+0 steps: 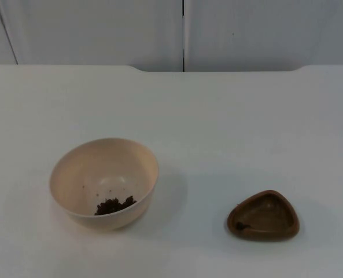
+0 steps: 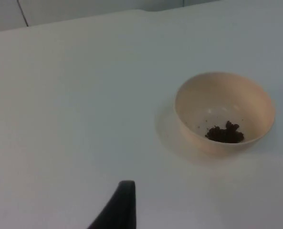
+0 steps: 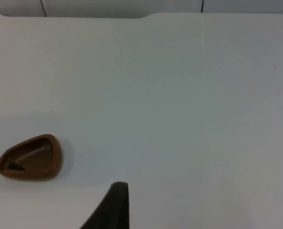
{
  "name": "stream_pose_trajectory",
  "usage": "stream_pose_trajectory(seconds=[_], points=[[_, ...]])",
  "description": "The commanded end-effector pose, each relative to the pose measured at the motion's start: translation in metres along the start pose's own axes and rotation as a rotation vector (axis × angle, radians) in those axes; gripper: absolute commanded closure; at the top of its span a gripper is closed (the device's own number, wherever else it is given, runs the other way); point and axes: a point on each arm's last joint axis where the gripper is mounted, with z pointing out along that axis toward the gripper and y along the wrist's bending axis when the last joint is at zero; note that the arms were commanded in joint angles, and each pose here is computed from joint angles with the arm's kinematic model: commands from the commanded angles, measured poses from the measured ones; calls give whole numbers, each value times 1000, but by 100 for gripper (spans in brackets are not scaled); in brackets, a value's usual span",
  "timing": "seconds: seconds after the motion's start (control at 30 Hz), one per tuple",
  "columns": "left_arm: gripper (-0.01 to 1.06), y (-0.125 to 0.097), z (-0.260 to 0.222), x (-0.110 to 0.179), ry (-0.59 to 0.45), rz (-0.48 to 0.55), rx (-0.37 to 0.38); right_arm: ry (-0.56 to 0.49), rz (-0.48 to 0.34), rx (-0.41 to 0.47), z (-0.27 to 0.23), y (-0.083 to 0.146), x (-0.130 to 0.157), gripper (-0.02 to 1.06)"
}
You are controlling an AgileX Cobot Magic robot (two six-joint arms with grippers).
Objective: Pick up the bowl with the left hand and pour the coffee beans from the cup into the bowl with the right hand.
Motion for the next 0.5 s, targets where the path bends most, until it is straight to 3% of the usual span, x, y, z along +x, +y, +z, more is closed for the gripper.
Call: stream_pose_trajectory(seconds=[0.0, 0.23, 0.47], points=[[0, 1, 0, 0, -11, -7, -41, -10, -5, 7, -1, 0, 0, -1], [0, 0, 1, 0, -12, -82, -181, -10, -5, 7, -1, 0, 0, -1], [0, -1, 1, 0, -13, -132, -272, -10, -5, 7, -1, 0, 0, -1]])
